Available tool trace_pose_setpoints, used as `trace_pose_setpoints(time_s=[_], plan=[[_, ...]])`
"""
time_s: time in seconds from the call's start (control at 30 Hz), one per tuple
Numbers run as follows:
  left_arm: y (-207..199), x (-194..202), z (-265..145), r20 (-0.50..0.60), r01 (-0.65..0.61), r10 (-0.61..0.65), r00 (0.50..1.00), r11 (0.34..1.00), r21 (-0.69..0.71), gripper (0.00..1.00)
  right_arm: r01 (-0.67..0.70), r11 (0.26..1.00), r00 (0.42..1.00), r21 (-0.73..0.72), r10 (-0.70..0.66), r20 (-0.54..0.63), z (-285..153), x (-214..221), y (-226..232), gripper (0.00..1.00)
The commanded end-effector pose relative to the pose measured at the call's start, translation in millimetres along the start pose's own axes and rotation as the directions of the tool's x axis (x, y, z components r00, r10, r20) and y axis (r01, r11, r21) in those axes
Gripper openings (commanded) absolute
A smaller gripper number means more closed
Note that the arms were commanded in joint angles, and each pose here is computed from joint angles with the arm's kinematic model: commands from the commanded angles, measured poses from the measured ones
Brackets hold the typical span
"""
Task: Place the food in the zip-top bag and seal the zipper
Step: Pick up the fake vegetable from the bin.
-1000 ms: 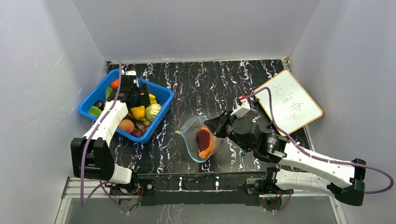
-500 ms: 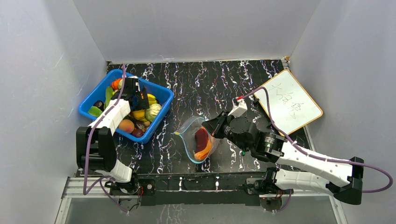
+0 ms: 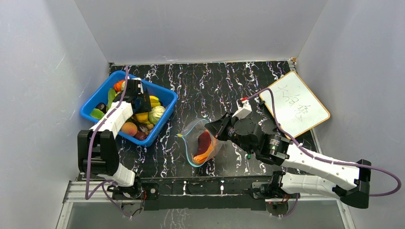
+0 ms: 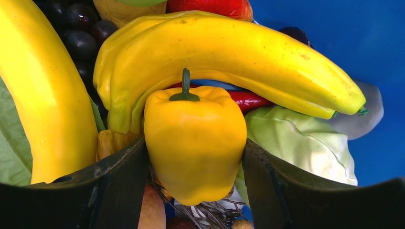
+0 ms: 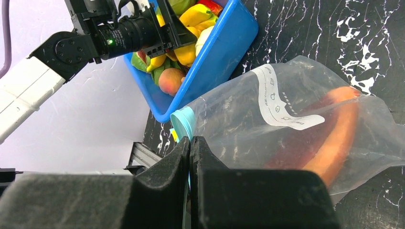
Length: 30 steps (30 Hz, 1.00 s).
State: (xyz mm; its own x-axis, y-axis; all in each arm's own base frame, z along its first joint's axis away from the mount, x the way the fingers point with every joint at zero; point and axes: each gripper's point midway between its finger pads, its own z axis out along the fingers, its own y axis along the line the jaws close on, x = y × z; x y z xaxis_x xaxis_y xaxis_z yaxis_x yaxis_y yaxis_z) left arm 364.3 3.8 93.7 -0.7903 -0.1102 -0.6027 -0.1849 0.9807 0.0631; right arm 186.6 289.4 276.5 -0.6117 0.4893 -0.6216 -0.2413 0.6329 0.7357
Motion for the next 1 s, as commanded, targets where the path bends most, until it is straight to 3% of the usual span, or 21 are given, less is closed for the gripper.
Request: trace_pose_setpoints(time_s=[0.0, 0.3, 0.57, 0.97], plan=[[0, -10, -22, 0.037, 0.008, -0.009, 0.999, 0.999, 0.032, 0.47, -0.064, 0.994, 0.995, -0.084, 0.070, 0.074, -13, -29, 27, 0.00], [-3, -25, -69, 0.124, 0.009, -0.022, 0.992, 0.995, 0.103, 0.42, -0.092, 0.992, 0.993, -0.083, 0.097, 0.064, -14, -23, 20, 0.00], [-28, -28, -123, 0.162, 0.050, -0.103, 0.981, 0.952, 0.301, 0.38, -0.163, 0.983, 0.981, -0.081, 0.170, 0.089, -13, -29, 22, 0.00], [-90, -16, -207, 0.135, 0.005, -0.142, 0.981, 0.710, 0.704, 0.33, -0.234, 0.972, 0.951, -0.018, 0.232, 0.204, 10, -48, 24, 0.00]])
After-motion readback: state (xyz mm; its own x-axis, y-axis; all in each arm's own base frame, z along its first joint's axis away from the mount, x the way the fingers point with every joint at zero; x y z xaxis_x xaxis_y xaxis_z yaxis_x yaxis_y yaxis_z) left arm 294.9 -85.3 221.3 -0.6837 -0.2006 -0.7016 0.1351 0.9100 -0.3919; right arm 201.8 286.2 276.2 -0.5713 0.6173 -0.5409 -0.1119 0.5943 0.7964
